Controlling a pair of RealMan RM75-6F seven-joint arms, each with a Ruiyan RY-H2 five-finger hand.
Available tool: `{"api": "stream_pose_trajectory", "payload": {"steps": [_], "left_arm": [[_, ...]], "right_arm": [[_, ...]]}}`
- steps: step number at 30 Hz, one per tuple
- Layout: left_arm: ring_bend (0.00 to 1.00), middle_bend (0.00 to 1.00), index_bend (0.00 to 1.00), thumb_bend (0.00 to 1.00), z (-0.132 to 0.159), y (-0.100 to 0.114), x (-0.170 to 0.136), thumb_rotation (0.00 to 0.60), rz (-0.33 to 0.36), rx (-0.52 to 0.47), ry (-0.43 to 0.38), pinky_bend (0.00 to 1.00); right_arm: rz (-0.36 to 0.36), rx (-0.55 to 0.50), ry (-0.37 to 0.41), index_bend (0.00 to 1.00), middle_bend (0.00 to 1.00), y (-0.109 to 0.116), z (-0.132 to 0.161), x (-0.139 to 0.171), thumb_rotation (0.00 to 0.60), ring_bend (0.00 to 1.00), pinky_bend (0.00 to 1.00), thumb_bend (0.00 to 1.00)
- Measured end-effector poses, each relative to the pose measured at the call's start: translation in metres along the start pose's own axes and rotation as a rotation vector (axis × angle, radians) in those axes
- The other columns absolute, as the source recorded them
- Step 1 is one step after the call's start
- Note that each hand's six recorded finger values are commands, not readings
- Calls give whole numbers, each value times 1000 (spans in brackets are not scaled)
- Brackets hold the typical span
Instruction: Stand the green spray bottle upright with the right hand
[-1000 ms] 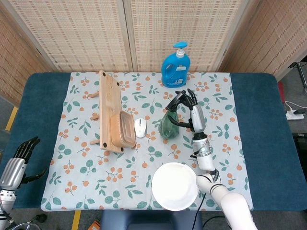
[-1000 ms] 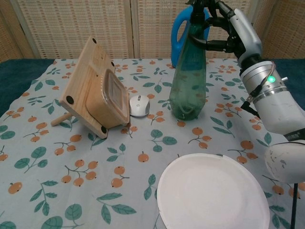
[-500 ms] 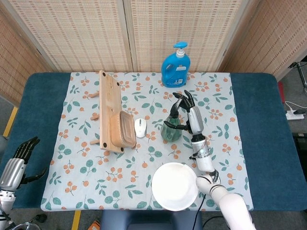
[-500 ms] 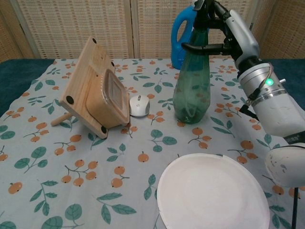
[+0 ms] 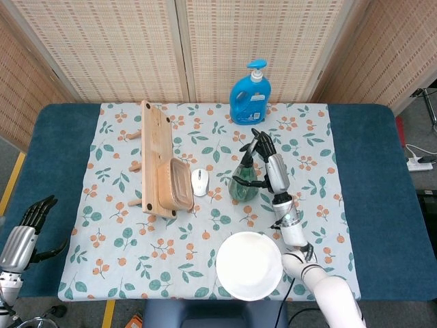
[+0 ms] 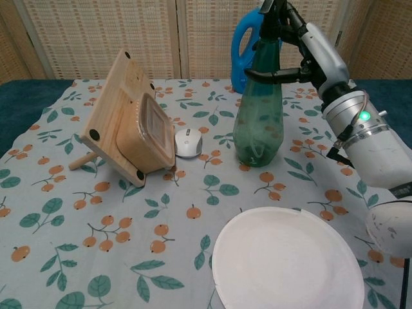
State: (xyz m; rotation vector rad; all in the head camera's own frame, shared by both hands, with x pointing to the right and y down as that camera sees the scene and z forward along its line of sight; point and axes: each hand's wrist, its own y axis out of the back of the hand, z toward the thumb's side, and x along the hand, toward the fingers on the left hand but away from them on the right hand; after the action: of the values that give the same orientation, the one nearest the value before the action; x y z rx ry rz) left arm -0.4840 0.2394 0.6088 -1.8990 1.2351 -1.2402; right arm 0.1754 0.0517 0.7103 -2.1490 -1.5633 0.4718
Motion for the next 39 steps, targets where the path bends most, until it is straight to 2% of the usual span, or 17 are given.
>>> {"api": "stream_pose_trajectory", "payload": {"steps": [4,10,17,22,39], "left_arm": [[0,0,0,261,-1,-1,0,600,-5,5,6,0],[0,0,0,261,0,-2,-1,600,-11,15,8,0],[0,0,0,260,3,1,-3,600,0,11,-4,0],[0,0,0,260,5,3,-4,600,8,7,-13,0],[0,0,0,260,0,3,-1,600,8,0,6,0]], "right_arm": [[33,37,-24,0,186,1,-9,6,600,0,0,0],[68,106,-76,0,102,7,-27,25,600,0,0,0],[60,150,-92,0,64,28,-36,35,600,0,0,0],[47,143,-97,0,59,31,-34,34,600,0,0,0],[77,135,-105,0,59,16,-28,15,600,0,0,0]]}}
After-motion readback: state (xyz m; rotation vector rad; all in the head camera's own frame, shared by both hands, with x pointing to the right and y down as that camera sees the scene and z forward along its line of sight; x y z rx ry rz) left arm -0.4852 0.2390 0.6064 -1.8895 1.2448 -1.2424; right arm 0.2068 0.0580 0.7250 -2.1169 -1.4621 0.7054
